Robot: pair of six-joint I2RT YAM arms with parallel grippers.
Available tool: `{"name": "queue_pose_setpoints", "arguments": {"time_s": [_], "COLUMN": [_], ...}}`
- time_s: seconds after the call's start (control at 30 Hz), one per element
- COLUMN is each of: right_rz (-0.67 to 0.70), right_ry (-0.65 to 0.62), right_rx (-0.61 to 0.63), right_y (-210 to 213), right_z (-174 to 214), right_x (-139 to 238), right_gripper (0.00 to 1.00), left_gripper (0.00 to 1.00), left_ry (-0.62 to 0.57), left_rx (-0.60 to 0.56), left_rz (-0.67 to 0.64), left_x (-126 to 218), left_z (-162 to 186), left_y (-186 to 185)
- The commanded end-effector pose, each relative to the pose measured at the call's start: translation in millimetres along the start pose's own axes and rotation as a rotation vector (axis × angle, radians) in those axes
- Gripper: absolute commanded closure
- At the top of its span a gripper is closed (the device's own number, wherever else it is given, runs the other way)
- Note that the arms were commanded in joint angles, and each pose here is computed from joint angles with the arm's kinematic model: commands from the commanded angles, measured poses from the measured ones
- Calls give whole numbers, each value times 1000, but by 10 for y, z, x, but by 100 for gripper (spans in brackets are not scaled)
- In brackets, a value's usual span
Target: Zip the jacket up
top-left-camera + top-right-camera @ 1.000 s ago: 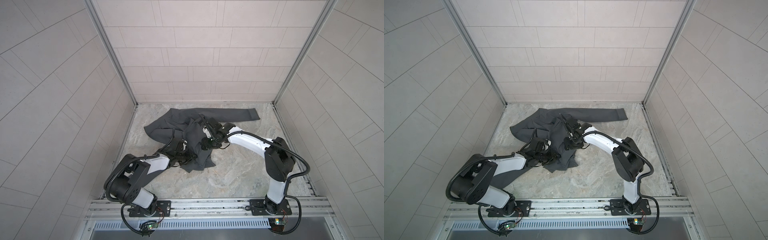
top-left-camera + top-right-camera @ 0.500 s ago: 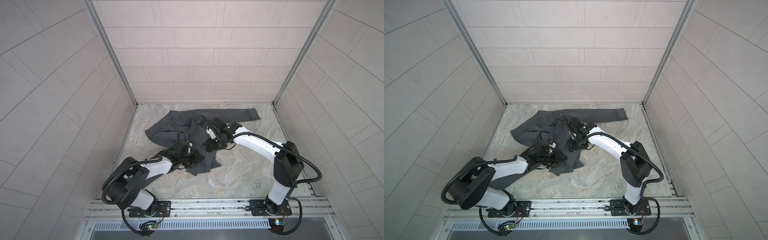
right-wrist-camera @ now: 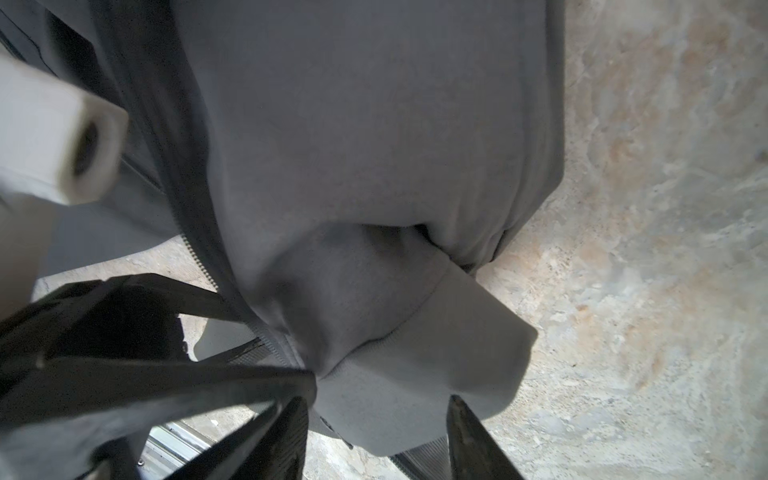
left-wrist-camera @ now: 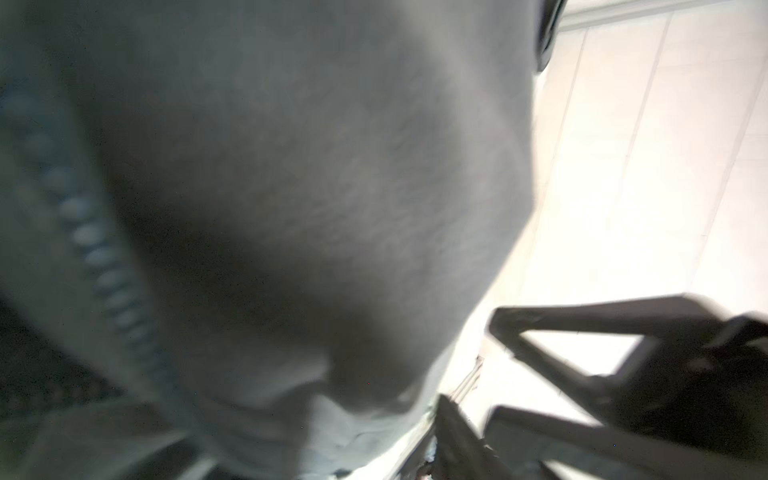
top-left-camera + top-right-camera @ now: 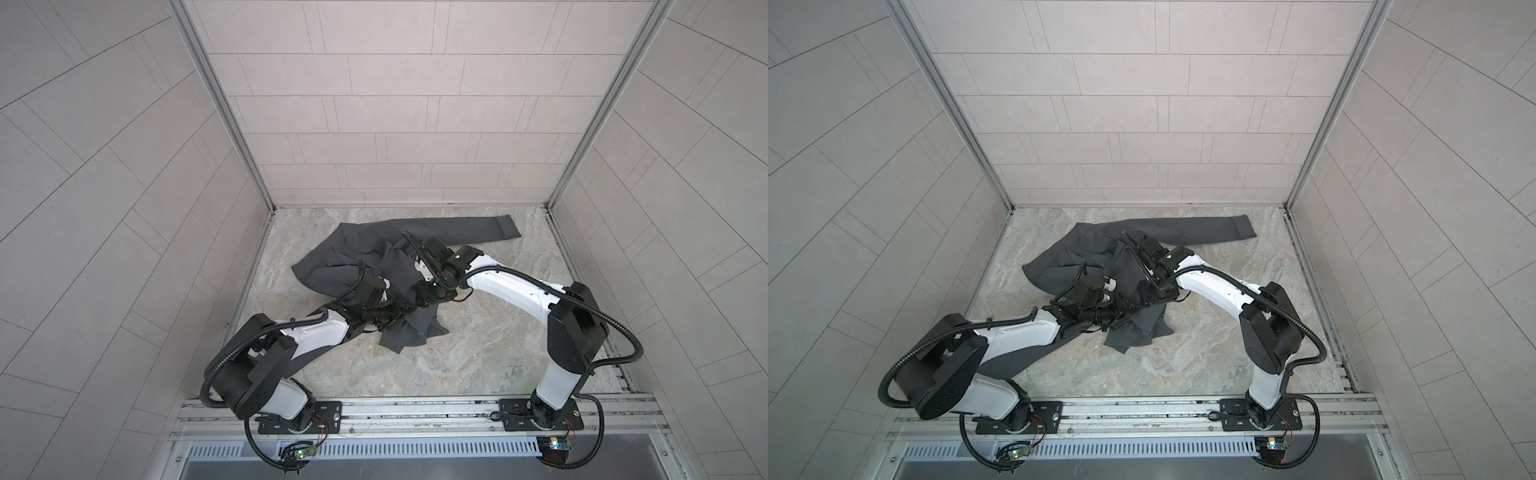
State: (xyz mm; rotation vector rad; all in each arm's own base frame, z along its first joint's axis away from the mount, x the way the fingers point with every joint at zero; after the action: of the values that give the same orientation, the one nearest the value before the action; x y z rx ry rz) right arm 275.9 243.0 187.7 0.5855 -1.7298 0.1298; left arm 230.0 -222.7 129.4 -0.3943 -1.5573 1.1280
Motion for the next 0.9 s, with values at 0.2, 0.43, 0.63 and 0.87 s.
{"name": "queue_pose_setpoints", "arguments": {"time_s": [0.2,0.43,0.63,0.87], "right_rz": [18,41,-15,-107], "right_ry": [-14,-17,-23,-4], "right_rx": [11,-2,50,105], "right_y": [-47,-140,-162,-247], "right_z": [61,97,148,246], "right_x": [139,234,347,508], "right_gripper": [44,44,42,31], "left_gripper": [50,87,100,100], "left_ry": [-41,-13,39,82], "left_rx": [44,24,-80,-253], "left_rz": [16,46,60,17], "left_x": [-3,-109,-134,-51], "left_z": [33,68,88,118], "left_y": [-109,-203,-417,-598]}}
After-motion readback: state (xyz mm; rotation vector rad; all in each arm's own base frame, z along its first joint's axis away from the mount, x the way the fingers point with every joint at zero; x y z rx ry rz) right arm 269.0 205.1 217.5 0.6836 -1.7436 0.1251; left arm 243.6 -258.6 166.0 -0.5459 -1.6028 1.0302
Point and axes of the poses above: each gripper's point midway between its finger pads, its own x axis back along the fingers, its own y axis along the line the jaws close on, z = x × y, the point moved 8 cm from there along x, back along the fingers, and after that the axes turned 9 degrees about x, right-handed, at the moved point
